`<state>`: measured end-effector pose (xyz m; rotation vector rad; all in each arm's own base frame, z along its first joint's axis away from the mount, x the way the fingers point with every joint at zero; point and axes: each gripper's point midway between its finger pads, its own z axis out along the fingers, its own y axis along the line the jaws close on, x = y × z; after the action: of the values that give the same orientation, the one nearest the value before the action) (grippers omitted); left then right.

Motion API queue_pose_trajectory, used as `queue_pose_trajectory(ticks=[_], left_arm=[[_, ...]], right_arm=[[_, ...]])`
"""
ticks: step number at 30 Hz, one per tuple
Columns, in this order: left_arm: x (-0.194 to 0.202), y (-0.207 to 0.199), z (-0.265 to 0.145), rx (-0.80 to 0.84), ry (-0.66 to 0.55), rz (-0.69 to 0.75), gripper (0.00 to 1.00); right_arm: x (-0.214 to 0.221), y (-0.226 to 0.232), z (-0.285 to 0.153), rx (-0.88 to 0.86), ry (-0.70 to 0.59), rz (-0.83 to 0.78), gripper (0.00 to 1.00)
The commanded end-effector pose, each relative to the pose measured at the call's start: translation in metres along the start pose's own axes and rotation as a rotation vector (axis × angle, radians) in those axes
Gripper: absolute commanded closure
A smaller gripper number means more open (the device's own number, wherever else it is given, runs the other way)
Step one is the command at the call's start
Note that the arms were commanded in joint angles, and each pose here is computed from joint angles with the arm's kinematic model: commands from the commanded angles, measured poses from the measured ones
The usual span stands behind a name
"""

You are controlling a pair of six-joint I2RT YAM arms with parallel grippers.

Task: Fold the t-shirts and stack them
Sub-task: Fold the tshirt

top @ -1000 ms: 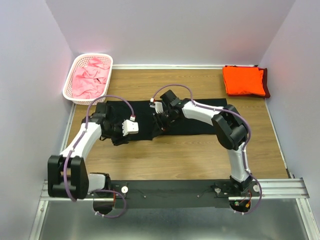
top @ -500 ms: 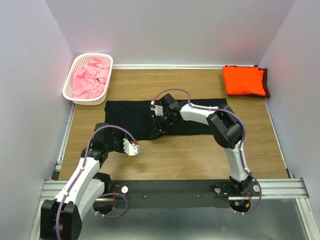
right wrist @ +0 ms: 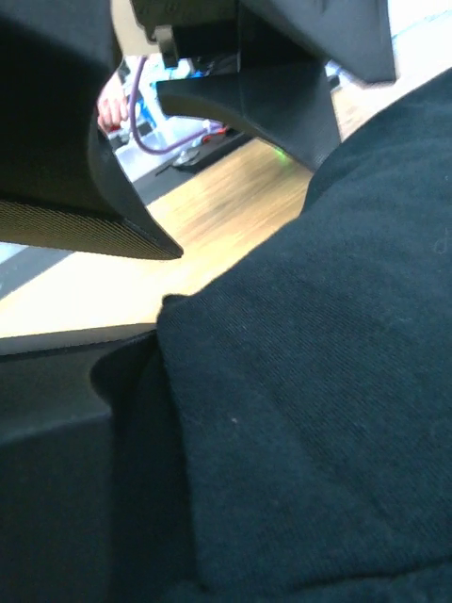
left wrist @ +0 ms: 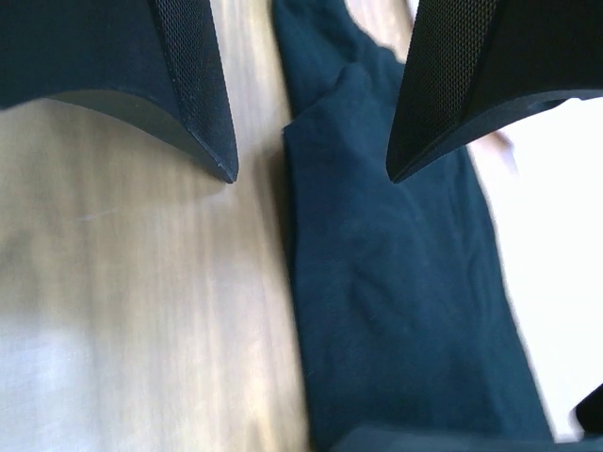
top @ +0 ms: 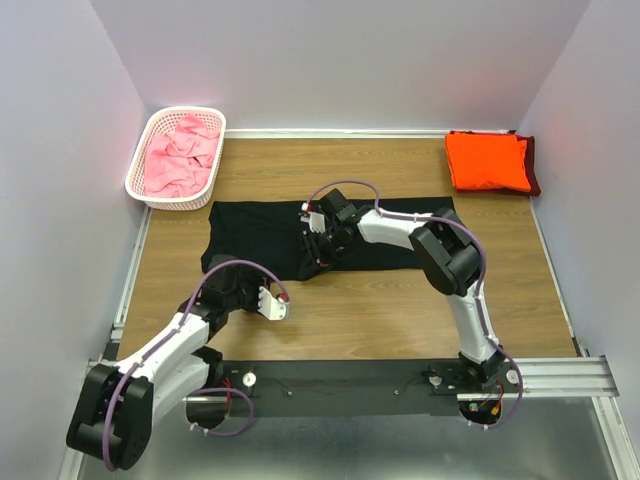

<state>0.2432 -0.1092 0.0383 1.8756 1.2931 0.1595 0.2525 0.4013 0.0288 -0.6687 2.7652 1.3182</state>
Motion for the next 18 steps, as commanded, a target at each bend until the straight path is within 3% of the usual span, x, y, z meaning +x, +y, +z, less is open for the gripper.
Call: queue_pose_trajectory(ticks=[1, 5, 6, 7, 14, 18], left_arm=[[0.014, 0.016, 0.0, -0.12, 0.07, 0.015, 0.28], [0.022, 0.021, 0.001, -0.158, 0.108, -0.001, 0.38], [0.026, 0.02, 0.002, -0.155, 0.125, -0.04, 0.5], [0.025, 0.03, 0.001, -0.17, 0.128, -0.059, 0.55], [-0.014, 0.049, -0.02, -0.152, -0.026, -0.033, 0.85], [-0.014, 0.048, -0.023, -0.106, -0.013, -0.062, 0.95]], right_arm=[[0.008, -0.003, 0.012, -0.02, 0.025, 0.022, 0.65], [0.005, 0.003, 0.009, -0.039, 0.018, 0.012, 0.84], [0.002, 0.006, 0.008, -0.047, 0.013, 0.004, 0.95], [0.001, 0.01, 0.007, -0.058, 0.013, 0.001, 0.99], [-0.025, 0.038, -0.018, -0.115, -0.056, -0.042, 1.0], [-0.043, 0.045, -0.032, -0.135, -0.101, -0.056, 0.99]])
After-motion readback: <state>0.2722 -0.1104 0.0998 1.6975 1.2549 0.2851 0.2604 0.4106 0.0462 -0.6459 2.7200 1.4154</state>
